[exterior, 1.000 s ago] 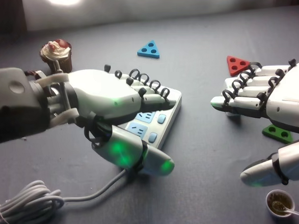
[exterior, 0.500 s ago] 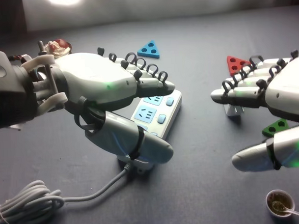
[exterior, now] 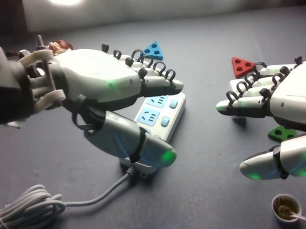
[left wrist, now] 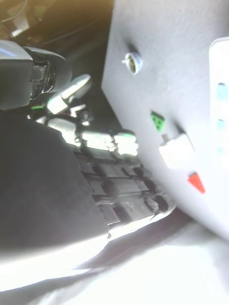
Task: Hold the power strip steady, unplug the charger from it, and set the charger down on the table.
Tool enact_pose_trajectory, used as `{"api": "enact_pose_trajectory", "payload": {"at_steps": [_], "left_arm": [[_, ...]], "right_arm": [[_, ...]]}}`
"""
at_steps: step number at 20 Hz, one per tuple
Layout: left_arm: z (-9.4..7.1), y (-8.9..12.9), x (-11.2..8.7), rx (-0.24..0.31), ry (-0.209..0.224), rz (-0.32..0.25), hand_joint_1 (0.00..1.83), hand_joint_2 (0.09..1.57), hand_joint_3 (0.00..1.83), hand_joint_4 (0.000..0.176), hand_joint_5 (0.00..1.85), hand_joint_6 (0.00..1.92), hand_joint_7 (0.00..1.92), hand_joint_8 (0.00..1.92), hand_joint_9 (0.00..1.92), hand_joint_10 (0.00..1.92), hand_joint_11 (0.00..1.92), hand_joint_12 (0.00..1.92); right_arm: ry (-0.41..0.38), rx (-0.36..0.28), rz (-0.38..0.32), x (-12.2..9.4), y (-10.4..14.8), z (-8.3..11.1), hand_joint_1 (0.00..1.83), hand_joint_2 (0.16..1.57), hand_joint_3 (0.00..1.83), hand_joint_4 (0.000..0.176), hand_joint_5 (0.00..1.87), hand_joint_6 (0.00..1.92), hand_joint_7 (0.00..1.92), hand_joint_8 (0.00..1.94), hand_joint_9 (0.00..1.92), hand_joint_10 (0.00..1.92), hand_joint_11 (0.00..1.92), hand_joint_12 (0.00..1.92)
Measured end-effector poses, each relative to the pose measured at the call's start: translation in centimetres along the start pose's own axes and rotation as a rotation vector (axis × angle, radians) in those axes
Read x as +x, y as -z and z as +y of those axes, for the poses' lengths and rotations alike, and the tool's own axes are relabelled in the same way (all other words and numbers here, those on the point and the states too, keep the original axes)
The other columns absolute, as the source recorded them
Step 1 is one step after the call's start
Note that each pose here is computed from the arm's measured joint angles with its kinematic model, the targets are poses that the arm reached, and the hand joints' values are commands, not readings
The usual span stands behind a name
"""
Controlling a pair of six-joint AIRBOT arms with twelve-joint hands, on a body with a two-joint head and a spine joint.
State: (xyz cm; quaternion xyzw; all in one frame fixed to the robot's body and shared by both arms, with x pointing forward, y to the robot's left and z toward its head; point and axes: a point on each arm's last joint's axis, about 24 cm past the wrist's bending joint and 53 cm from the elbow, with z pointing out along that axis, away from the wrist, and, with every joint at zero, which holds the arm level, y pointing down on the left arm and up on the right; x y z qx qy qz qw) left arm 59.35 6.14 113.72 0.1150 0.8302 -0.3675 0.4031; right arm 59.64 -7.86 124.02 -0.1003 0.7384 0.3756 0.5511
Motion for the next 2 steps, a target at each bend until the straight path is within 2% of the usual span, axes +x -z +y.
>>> {"api": "enact_pose_trajectory", "payload": {"at_steps": [2], "left_arm": [[0.29,0.21,-0.22,-0.008,-0.006,-0.007,0.05,1.01,0.00,0.000,0.14,0.01,0.15,0.01,0.16,0.01,0.15,0.05]], "right_arm": [[0.010,0.000,-0.001,-0.01,0.00,0.02,0.03,1.11,0.00,0.000,0.30,0.01,0.35,0.01,0.35,0.01,0.08,0.64]]}}
